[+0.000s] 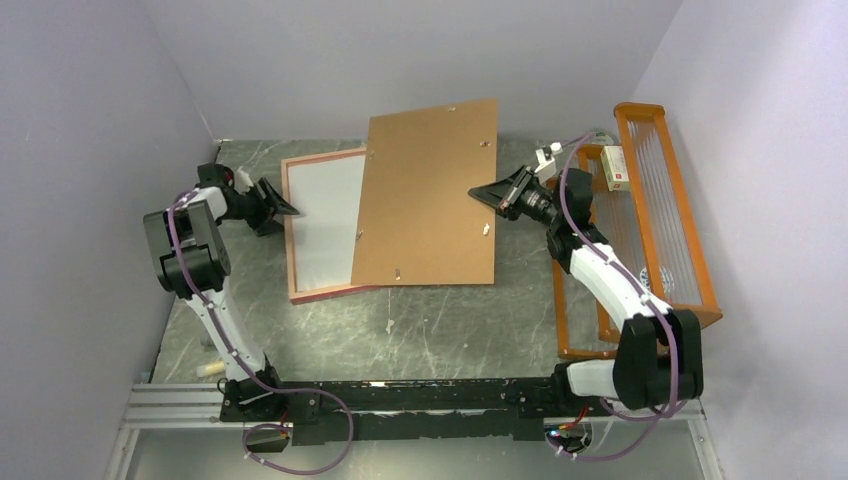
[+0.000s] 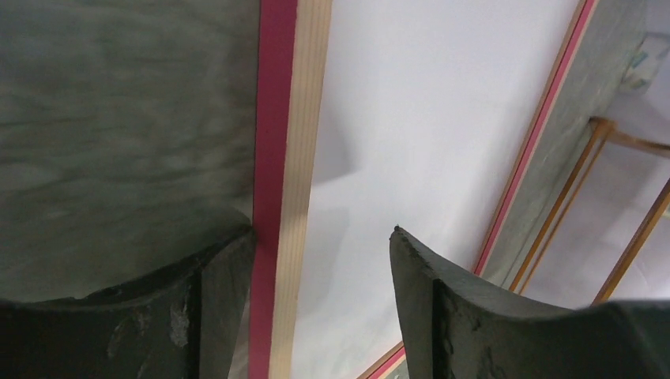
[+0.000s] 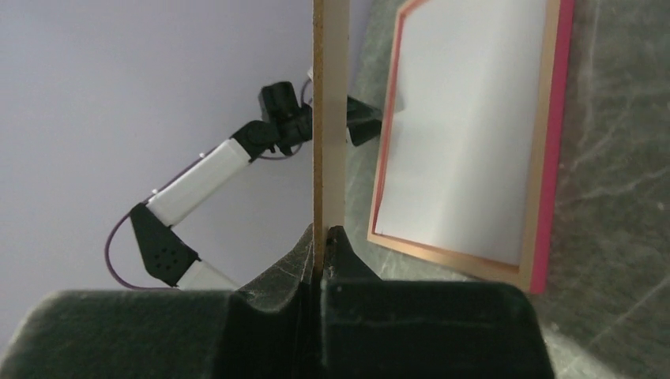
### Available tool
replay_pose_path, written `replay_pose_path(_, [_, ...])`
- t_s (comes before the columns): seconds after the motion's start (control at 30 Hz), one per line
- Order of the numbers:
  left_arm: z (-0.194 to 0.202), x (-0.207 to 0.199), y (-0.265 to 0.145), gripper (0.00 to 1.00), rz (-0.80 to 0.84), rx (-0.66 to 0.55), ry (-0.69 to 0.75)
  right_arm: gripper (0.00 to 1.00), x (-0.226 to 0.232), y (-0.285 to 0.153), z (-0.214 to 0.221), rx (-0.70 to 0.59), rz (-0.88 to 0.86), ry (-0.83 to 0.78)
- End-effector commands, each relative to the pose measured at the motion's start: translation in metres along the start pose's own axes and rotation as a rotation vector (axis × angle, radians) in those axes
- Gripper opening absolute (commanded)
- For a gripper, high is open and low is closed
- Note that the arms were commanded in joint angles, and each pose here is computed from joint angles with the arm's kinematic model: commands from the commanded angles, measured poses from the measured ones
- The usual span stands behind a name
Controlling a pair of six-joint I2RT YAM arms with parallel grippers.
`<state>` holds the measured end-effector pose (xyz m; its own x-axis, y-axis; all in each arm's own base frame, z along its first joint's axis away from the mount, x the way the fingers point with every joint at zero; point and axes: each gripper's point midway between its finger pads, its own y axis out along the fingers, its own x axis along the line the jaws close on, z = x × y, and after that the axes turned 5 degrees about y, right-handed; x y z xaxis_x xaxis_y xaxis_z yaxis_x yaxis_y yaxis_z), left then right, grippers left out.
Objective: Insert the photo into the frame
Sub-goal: Move the photo frame to the center of the board.
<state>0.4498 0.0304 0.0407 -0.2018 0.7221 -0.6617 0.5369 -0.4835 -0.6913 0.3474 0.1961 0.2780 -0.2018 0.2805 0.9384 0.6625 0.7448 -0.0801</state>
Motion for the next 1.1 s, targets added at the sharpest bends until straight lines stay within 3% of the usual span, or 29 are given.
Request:
replay_pose_path(0.0, [0.022, -0.022, 0.019, 0.68, 0.044, 0.053, 0.040, 0.00, 0.020, 0.009, -0.002, 0.062, -0.074, -0.019])
replay_pose_path(0.27, [0.001, -0.018, 0.015, 0.68, -0.044, -0.038, 0.065, 0.00, 0.000, 0.029, 0.000, 0.127, -0.039, 0.028])
replay_pose_path(0.43, [-0.003, -0.015, 0.024, 0.53, -0.062, -0.024, 0.085, 0.00, -0.007, 0.031, 0.002, 0.140, -0.019, 0.034])
replay_pose_path(0.67, [0.010, 0.001, 0.033, 0.42, -0.212, 0.038, 0.181, 0.00, -0.017, 0.032, 0.005, 0.149, 0.006, 0.042])
replay_pose_path(0.83, [0.017, 0.001, 0.040, 0.33, -0.200, 0.084, 0.247, 0.00, -0.023, 0.031, 0.008, 0.158, 0.026, 0.046])
replay_pose_path(1.07, [0.029, -0.005, 0.046, 0.06, -0.176, 0.143, 0.387, 0.00, -0.026, 0.029, 0.011, 0.169, 0.044, 0.051])
